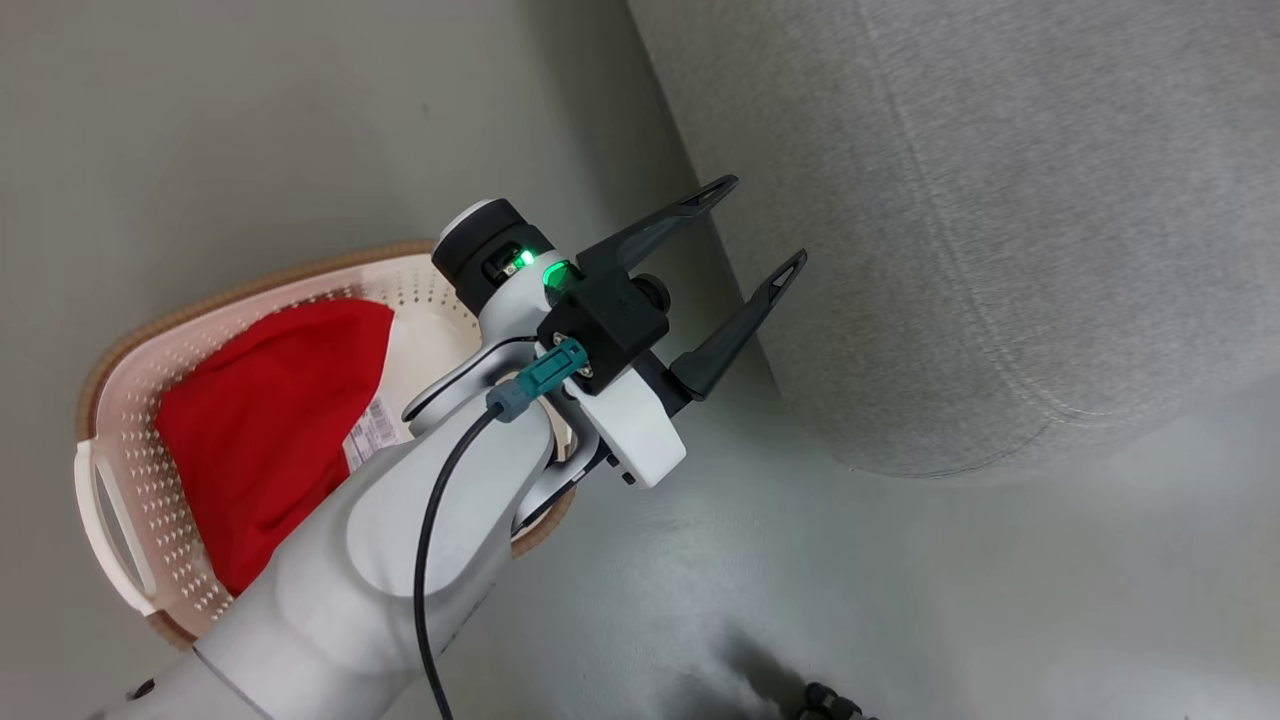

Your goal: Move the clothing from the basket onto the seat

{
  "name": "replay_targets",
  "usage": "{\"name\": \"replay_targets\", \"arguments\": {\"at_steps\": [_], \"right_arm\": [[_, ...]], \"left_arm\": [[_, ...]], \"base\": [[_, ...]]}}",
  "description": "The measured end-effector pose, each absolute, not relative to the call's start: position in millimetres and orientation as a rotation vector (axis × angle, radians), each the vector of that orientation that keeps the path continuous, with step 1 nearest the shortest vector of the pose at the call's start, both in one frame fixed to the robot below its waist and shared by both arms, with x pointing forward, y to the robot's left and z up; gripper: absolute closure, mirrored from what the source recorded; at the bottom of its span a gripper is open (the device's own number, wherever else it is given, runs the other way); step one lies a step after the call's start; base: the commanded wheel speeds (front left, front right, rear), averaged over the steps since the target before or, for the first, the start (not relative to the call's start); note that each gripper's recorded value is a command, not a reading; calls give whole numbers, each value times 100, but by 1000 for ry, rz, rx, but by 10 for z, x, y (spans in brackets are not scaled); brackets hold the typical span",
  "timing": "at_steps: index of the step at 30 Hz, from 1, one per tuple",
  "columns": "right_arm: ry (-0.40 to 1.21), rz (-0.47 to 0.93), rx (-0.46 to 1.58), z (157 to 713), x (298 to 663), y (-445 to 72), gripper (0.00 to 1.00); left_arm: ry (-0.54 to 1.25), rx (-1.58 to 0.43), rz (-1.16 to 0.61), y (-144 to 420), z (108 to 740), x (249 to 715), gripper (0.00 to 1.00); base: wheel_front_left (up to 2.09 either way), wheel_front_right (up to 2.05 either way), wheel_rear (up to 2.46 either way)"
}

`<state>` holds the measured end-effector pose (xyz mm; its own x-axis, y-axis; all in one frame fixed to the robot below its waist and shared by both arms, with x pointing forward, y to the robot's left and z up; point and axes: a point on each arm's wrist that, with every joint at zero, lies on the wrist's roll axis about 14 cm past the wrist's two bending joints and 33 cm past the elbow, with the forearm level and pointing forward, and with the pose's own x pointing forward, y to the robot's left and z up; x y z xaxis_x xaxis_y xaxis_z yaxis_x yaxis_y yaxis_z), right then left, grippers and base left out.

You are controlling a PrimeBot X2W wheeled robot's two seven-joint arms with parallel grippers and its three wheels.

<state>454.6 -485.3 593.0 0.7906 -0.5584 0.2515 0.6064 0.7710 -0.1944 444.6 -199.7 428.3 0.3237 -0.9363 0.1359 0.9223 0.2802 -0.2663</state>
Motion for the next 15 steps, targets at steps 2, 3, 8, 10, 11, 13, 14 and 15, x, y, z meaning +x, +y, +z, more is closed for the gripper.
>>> {"name": "replay_targets", "arguments": {"at_steps": [2, 3, 8, 10, 11, 13, 14, 15], "right_arm": [[-187, -653, -279, 5930, 4628, -4919, 100], [-181, -657, -287, 5914, 4670, -4943, 100], [-165, -696, -290, 5815, 4844, -5087, 100], [-151, -710, -303, 5778, 4891, -5160, 100], [-145, -713, -311, 5760, 4923, -5181, 100], [-137, -718, -318, 5722, 5000, -5215, 100], [-135, -728, -309, 5692, 5027, -5241, 100], [-132, -741, -294, 5649, 5046, -5269, 100]], "left_arm": [[71, -325, -1240, -1970, 4177, 4460, 0], [81, -326, -1236, -1953, 4122, 4470, 0], [129, -328, -1207, -1848, 3852, 4539, 0], [152, -327, -1194, -1798, 3731, 4558, 0], [163, -326, -1187, -1769, 3670, 4571, 0], [184, -326, -1169, -1711, 3555, 4602, 0], [193, -328, -1160, -1688, 3506, 4616, 0], [201, -328, -1154, -1667, 3459, 4622, 0]], "base": [[0, 0, 0], [0, 0, 0], [0, 0, 0], [0, 0, 0], [0, 0, 0], [0, 0, 0], [0, 0, 0], [0, 0, 0]]}}
